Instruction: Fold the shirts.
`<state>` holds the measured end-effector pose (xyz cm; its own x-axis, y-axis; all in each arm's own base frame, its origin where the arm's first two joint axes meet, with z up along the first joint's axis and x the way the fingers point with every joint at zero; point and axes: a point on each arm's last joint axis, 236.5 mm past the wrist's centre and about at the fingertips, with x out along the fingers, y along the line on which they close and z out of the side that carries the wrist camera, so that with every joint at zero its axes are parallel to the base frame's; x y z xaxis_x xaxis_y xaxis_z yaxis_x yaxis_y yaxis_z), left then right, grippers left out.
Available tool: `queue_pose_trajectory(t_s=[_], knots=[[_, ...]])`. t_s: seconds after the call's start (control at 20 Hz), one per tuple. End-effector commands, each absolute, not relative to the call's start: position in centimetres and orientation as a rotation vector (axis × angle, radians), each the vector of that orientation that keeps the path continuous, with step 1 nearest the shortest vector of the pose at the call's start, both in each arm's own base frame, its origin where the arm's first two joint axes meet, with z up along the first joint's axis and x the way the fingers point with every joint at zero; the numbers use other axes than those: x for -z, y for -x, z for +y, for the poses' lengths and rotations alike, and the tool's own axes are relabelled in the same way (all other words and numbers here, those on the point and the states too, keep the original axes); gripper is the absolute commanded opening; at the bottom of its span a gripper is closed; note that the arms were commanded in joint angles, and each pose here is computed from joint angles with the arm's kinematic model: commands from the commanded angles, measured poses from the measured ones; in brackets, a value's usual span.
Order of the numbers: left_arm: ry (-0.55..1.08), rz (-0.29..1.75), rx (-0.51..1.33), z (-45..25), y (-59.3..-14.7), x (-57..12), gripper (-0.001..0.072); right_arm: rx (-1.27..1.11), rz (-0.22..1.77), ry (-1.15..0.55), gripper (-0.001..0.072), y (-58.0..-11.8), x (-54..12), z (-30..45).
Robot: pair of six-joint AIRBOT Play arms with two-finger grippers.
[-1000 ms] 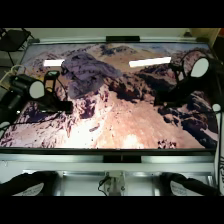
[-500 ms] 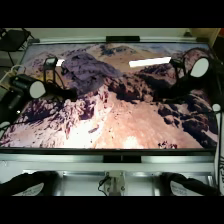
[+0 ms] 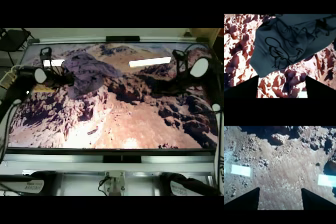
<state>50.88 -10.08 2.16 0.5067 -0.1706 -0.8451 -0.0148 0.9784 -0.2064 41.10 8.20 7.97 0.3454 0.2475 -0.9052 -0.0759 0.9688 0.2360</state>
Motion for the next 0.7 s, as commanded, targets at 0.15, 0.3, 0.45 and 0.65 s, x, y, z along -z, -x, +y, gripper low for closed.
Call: queue_pose_trajectory(t_s=[0.15, 0.3, 0.45, 0.65], knots=[[0.327, 1.311, 0.149, -9.5, -53.0, 8.3, 0.072, -0.228, 1.172, -0.193, 0.0639, -41.7, -8.4, 8.9], [0.454, 1.26, 0.177, -11.5, -54.8, 9.2, 0.072, -0.235, 1.17, -0.202, 0.0639, -41.7, -8.5, 9.1], [0.556, 1.203, 0.241, -13.7, -56.0, 8.1, 0.0128, -0.243, 1.161, -0.214, 0.0639, -41.9, -8.6, 9.4], [0.481, 1.04, 0.469, -17.2, -56.6, -0.6, 0.0055, -0.24, 1.146, -0.196, 0.0639, -41.8, -9.8, 9.1]])
